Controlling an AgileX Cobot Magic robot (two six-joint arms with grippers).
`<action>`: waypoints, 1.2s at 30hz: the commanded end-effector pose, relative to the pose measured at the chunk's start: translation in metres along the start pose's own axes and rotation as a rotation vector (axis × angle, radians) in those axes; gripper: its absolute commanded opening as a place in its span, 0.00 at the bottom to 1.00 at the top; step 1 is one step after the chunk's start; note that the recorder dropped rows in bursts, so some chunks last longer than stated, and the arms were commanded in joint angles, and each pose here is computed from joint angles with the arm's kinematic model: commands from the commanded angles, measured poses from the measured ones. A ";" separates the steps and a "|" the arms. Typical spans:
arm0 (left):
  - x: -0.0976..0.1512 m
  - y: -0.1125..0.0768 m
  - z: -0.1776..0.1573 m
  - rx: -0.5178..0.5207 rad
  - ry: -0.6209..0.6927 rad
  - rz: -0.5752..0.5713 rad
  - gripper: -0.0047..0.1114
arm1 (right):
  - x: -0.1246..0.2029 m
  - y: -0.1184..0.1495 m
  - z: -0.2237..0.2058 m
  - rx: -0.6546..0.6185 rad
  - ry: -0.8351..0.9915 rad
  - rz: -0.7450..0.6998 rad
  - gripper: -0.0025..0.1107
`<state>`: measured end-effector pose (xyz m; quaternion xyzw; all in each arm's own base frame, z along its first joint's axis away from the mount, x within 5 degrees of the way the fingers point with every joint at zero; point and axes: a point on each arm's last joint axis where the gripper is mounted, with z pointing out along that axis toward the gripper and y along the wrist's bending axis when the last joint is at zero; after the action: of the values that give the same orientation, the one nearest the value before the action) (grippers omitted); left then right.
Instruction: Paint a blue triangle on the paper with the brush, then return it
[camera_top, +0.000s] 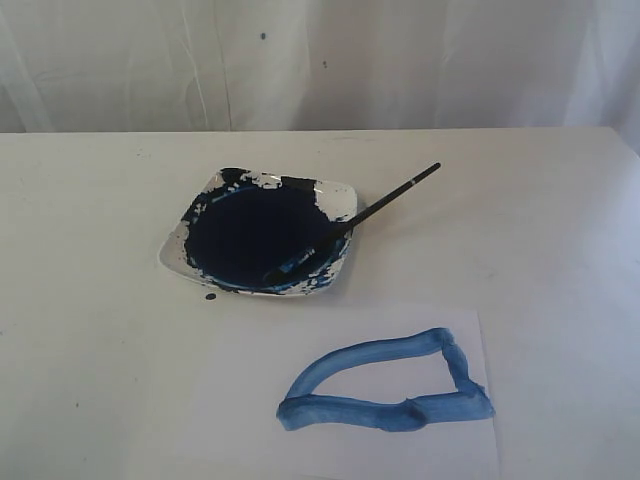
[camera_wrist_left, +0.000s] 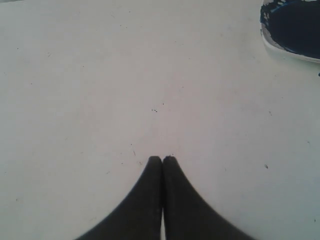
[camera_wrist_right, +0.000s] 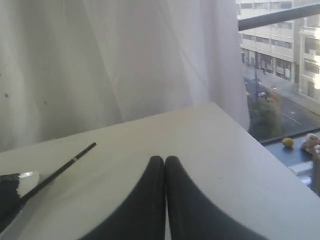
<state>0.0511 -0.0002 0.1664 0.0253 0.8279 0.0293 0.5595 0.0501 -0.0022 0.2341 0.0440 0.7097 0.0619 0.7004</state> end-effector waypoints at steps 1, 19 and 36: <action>0.002 0.000 0.001 0.003 0.003 -0.005 0.04 | 0.013 0.004 0.004 -0.062 -0.032 -0.008 0.02; 0.002 0.000 0.001 0.003 0.003 -0.005 0.04 | 0.049 -0.002 0.005 -0.040 0.219 -0.182 0.02; 0.002 0.000 0.001 0.003 0.003 -0.005 0.04 | 0.052 -0.004 0.004 -0.017 0.252 -0.167 0.02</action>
<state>0.0511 -0.0002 0.1664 0.0253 0.8279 0.0293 0.5595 0.0535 0.0028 0.1834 -0.0296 0.7919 0.0184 0.6096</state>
